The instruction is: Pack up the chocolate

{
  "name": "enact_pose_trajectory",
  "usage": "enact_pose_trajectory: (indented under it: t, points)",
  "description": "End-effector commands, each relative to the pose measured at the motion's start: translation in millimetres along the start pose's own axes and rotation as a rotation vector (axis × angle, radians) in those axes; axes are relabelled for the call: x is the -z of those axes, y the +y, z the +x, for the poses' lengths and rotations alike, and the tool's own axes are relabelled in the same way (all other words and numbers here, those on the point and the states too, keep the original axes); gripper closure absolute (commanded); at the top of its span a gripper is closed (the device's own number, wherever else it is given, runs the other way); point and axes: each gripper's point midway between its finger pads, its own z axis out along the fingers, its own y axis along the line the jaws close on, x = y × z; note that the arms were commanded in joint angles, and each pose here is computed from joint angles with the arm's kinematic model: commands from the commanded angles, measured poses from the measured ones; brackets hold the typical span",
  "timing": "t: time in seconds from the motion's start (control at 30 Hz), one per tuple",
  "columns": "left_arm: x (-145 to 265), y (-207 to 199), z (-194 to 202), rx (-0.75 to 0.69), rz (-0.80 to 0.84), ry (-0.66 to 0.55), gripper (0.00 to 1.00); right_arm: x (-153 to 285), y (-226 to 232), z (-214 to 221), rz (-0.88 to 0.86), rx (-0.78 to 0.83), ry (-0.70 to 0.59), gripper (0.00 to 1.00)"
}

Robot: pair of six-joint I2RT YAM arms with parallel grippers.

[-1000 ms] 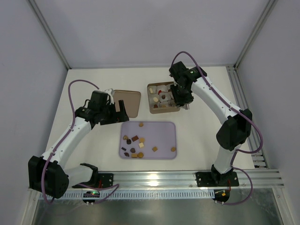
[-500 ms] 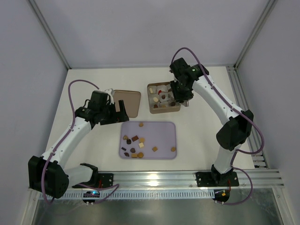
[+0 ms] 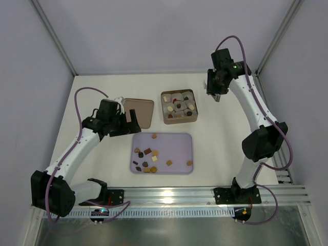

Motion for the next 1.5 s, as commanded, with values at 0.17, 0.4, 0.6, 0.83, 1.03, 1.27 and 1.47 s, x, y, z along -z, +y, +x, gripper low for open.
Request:
enact_pose_trajectory:
  t: [0.17, 0.4, 0.6, 0.83, 1.03, 1.27, 1.47]
  points:
    - [-0.8, -1.5, -3.1, 0.009, 0.004, -0.017, 0.0, -50.5, -67.0, -43.9, 0.127, -0.271, -0.198, 0.58]
    - [1.6, -2.3, -3.3, 0.005, 0.009, -0.024, 0.0, -110.9, -90.8, -39.2, 0.178, -0.341, -0.177, 0.58]
    - [3.2, -3.0, -3.2, 0.006, 0.012, -0.026, 0.0, -140.5, -91.9, -20.6, 0.185, -0.327, -0.087, 0.58]
    - [4.0, -3.4, -2.6, 0.005, 0.013, -0.027, 0.0, -163.6, -89.8, 10.7, 0.18, -0.318, 0.015, 0.57]
    - [3.5, -2.6, -1.7, 0.007, 0.012, -0.023, 0.0, -170.3, -88.4, 30.9, 0.168, -0.323, 0.058, 0.54]
    - [2.5, -2.3, -0.7, 0.008, 0.011, -0.017, 0.0, -178.4, -87.6, 50.3, 0.163, -0.322, 0.097, 0.48]
    - [1.3, -1.6, 0.8, 0.009, 0.009, -0.009, 0.0, -182.0, -84.8, 62.6, 0.152, -0.327, 0.118, 0.42]
